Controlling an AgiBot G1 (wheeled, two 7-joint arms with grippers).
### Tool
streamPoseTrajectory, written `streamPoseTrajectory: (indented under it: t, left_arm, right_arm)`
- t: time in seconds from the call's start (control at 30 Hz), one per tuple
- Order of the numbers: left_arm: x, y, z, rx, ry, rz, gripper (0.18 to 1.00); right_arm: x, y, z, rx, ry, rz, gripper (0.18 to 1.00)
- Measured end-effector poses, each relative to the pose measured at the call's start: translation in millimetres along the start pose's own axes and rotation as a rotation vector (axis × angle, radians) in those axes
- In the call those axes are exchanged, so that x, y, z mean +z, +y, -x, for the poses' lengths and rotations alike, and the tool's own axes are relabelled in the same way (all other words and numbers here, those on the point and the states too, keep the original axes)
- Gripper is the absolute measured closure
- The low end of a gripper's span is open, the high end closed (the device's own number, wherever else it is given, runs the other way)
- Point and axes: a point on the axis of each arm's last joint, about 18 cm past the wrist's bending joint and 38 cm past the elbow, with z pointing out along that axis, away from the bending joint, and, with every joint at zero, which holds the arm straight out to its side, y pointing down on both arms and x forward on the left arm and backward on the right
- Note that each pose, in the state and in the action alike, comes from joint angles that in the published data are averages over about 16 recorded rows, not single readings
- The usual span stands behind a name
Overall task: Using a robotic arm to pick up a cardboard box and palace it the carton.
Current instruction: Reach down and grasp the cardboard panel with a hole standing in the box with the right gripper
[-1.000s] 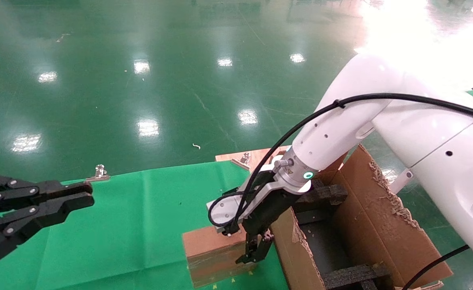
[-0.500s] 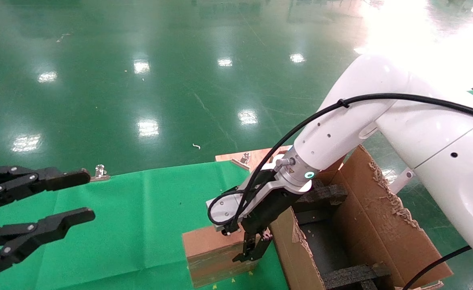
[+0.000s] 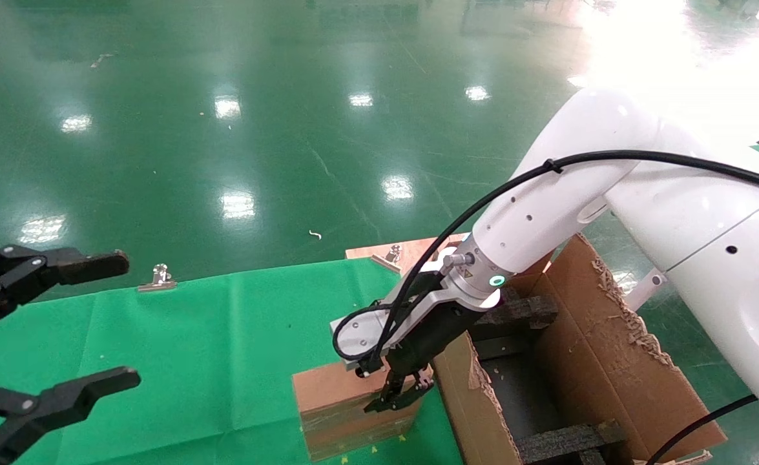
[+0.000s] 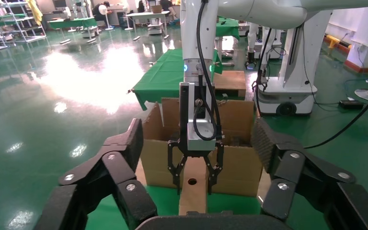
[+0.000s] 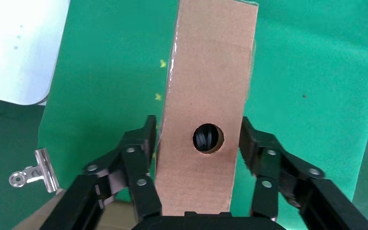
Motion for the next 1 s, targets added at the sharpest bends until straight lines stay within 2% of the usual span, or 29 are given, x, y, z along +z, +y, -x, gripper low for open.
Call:
streamPoseTrajectory:
  t: [0.3,0.47,0.7,1.0]
  left_arm:
    - [0,0,0,0.0,0.0,0.0,0.287]
    - [0,0,0,0.0,0.0,0.0,0.236]
    - [0,0,0,0.0,0.0,0.0,0.195]
    - [0,0,0,0.0,0.0,0.0,0.184]
  right_arm:
    - [-3,-1,-2,-0.002,0.008,-0.003,0.631]
    - [-21,-3,-10,-0.008,0.038,-0.011,0.718]
    - [-77,-10,-30,-0.032,0.13,-0.03,0.772]
    - [-164,-23,-46,-0.088,0.266,-0.058,0.785]
